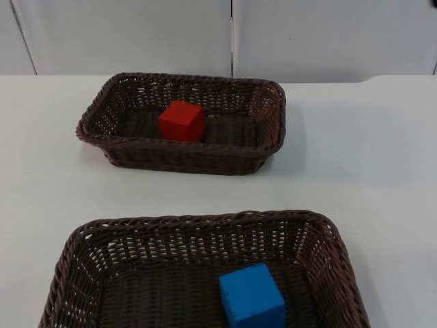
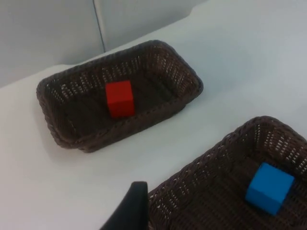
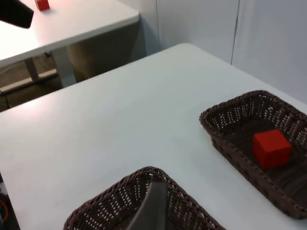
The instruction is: Pick up one cube with the left hand and place it into the upper basket. Pick up one cube with the right hand and place it into the lower basket.
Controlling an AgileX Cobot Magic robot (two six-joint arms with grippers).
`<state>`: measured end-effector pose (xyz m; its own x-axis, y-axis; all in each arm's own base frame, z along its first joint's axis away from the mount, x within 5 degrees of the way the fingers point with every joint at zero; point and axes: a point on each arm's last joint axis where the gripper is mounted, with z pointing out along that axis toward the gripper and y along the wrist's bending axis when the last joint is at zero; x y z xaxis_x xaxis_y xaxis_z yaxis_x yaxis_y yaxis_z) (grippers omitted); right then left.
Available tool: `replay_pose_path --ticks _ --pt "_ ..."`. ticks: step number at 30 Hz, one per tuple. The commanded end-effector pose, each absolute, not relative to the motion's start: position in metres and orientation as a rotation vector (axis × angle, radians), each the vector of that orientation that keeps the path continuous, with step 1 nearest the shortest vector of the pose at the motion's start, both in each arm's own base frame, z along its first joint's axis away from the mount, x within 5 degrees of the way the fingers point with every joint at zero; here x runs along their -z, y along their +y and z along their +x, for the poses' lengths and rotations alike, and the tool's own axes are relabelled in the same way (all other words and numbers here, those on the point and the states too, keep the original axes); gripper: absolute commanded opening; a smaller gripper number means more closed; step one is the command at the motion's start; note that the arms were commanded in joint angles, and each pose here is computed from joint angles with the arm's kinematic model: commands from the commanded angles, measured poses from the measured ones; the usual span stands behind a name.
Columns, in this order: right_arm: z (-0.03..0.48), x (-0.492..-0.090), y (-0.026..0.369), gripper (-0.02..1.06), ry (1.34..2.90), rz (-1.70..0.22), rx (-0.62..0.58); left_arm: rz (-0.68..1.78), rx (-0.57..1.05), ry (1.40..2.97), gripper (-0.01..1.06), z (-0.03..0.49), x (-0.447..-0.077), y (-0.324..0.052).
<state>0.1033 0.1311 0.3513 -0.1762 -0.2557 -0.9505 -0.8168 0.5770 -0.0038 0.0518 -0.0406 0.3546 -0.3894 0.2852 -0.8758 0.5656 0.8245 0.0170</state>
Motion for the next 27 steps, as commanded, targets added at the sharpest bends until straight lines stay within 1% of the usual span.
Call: replay_pose_path --ticks 1,5,9,16,21,23,27 --pt "0.094 -0.351 0.121 0.78 1.679 -0.895 -0.637 0.638 0.342 1.964 1.00 0.040 -0.355 -0.038" --pt "0.085 -0.349 0.110 0.78 1.651 -0.883 -0.644 0.635 0.341 1.924 1.00 0.027 -0.356 -0.034" --pt "0.076 -0.344 0.100 0.78 1.626 -0.891 -0.627 0.642 0.338 1.891 1.00 0.012 -0.356 -0.031" --pt "0.068 -0.337 0.092 0.78 1.636 -0.900 -0.632 0.635 0.319 1.846 1.00 -0.005 -0.354 -0.025" --pt "0.064 -0.335 0.087 0.78 1.642 -0.919 -0.625 0.527 0.241 1.891 1.00 -0.017 -0.340 -0.012" --pt "0.064 -0.335 0.086 0.78 1.643 -0.931 -0.611 0.520 0.240 1.885 1.00 -0.019 -0.335 -0.011" --pt "0.060 -0.332 0.083 0.78 1.660 -0.966 -0.585 0.488 0.260 1.903 1.00 -0.022 -0.310 -0.010"
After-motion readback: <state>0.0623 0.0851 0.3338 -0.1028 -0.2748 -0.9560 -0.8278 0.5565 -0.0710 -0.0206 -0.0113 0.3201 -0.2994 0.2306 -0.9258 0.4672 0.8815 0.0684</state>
